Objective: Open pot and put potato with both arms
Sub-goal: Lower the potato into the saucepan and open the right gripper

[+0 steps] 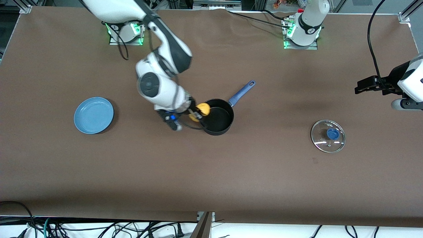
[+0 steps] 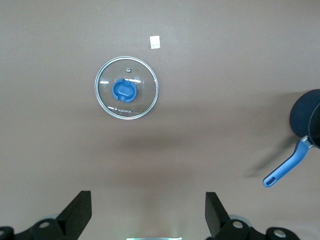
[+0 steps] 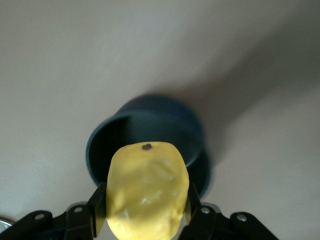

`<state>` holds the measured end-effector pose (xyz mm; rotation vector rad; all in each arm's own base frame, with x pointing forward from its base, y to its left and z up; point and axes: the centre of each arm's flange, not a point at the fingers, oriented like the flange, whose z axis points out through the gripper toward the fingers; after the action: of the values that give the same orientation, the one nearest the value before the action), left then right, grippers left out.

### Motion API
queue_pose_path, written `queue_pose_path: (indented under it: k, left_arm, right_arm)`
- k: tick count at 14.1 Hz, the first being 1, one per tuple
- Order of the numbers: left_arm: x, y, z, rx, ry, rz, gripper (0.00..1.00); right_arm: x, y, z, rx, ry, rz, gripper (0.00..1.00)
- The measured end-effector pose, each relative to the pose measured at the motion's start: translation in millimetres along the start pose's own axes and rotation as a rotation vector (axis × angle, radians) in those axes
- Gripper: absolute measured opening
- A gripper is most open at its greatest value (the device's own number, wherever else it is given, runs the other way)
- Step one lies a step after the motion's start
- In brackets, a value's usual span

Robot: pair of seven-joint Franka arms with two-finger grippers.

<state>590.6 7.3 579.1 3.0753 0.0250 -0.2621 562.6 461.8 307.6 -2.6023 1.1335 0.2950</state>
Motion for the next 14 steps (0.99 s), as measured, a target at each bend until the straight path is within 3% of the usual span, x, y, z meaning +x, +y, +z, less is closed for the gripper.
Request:
queue_pose_path:
  k: [3, 9, 12, 14]
  left_arm:
    - [0, 3, 0, 0.0, -0.001, 0.006, 1.0]
    - [0, 6, 0, 0.0, -0.001, 0.009, 1.0]
    - [0, 6, 0, 0.0, -0.001, 0.009, 1.0]
    - [0, 6, 0, 0.0, -0.001, 0.009, 1.0]
  right_arm:
    - [-4, 6, 65, -0.02, 0.004, 0.007, 0.64]
    - [0, 12, 111, -0.009, 0.016, 0.009, 0.64]
    - [-1, 8, 106, 0.0, 0.033, -0.014, 0.74]
    - [-2, 3, 100, 0.008, 0.054, -0.041, 0.93]
